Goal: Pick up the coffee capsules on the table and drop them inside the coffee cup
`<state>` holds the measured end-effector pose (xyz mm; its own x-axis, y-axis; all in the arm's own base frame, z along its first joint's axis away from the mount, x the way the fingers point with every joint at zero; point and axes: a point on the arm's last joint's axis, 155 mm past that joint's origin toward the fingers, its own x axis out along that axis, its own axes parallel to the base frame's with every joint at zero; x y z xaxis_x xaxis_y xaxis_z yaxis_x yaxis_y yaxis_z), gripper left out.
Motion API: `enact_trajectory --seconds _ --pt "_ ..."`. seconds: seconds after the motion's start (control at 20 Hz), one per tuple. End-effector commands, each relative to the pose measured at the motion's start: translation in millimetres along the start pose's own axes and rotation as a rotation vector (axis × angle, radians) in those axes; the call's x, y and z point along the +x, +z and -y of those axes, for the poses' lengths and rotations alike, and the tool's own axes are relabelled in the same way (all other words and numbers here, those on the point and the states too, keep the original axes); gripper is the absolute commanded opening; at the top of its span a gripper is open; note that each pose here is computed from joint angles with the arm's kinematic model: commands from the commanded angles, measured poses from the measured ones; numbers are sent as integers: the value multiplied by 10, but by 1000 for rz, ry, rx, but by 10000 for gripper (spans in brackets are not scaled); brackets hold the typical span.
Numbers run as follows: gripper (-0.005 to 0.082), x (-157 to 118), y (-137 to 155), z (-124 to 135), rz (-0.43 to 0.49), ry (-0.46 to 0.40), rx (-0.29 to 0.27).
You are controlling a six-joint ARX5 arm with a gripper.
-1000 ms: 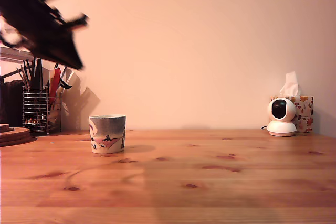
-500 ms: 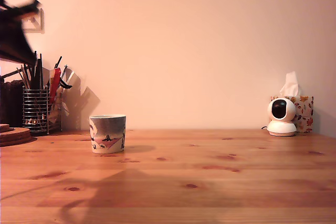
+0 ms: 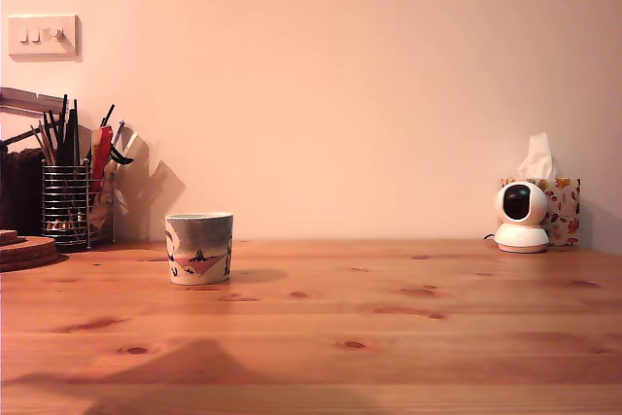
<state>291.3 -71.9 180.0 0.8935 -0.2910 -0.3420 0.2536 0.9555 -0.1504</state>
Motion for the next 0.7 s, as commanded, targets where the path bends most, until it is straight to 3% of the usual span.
enact_trajectory --seconds 0.0,0.65 --pt "-19 -64 -84 -17 1 9 -7" --pt "-19 -595 330 86 229 -3 1"
